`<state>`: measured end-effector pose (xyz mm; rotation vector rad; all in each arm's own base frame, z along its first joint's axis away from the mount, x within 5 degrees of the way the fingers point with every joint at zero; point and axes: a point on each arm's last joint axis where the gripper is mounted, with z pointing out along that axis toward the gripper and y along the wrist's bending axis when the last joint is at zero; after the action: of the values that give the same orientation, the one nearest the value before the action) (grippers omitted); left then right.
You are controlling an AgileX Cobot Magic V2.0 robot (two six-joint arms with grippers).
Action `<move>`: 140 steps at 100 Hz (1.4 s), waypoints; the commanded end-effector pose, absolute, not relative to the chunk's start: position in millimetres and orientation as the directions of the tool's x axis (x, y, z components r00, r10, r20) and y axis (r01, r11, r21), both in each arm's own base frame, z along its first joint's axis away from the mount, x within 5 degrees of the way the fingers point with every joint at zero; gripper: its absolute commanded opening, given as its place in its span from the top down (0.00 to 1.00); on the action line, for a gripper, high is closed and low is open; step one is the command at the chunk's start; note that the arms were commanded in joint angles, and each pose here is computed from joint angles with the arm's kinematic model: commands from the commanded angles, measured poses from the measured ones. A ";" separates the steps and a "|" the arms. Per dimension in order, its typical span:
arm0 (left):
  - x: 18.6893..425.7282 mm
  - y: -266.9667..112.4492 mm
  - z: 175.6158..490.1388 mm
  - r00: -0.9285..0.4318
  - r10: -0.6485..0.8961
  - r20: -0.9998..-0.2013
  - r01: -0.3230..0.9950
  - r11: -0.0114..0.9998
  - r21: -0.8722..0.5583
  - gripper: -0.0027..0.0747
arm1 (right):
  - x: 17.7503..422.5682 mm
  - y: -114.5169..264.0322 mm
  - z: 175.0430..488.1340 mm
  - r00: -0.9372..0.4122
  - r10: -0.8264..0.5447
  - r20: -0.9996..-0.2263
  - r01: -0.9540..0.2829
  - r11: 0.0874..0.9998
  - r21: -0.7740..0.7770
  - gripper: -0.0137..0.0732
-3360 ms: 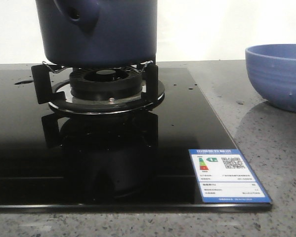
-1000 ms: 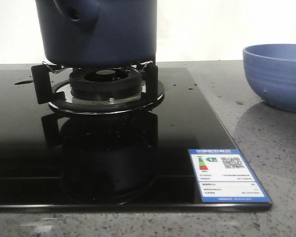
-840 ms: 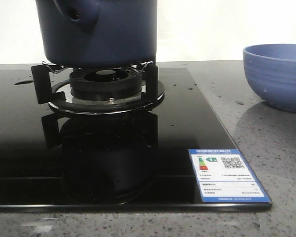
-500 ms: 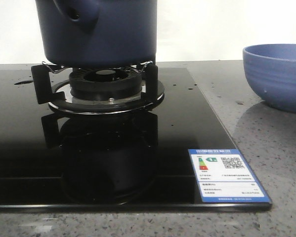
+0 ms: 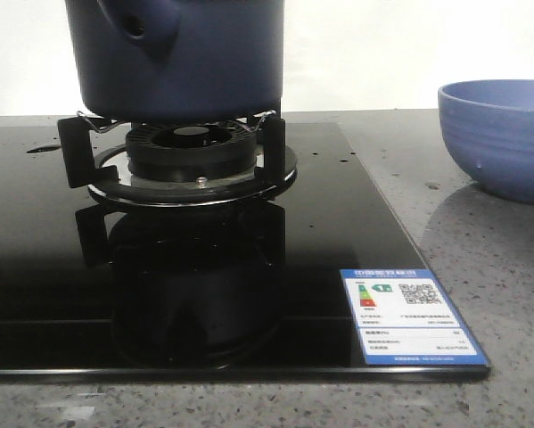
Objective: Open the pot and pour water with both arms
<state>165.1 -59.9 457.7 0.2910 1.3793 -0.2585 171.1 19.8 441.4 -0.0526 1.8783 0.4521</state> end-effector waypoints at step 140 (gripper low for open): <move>34.6 -8.3 297.4 0.228 -0.151 -0.962 0.151 0.981 -0.118 0.99 | 56.4 14.1 288.2 0.031 0.065 -0.997 -0.110 0.992 0.062 0.92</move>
<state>36.4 -11.2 285.4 0.0421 1.3854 -0.2062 56.4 17.2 277.2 -0.0707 1.5873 0.1563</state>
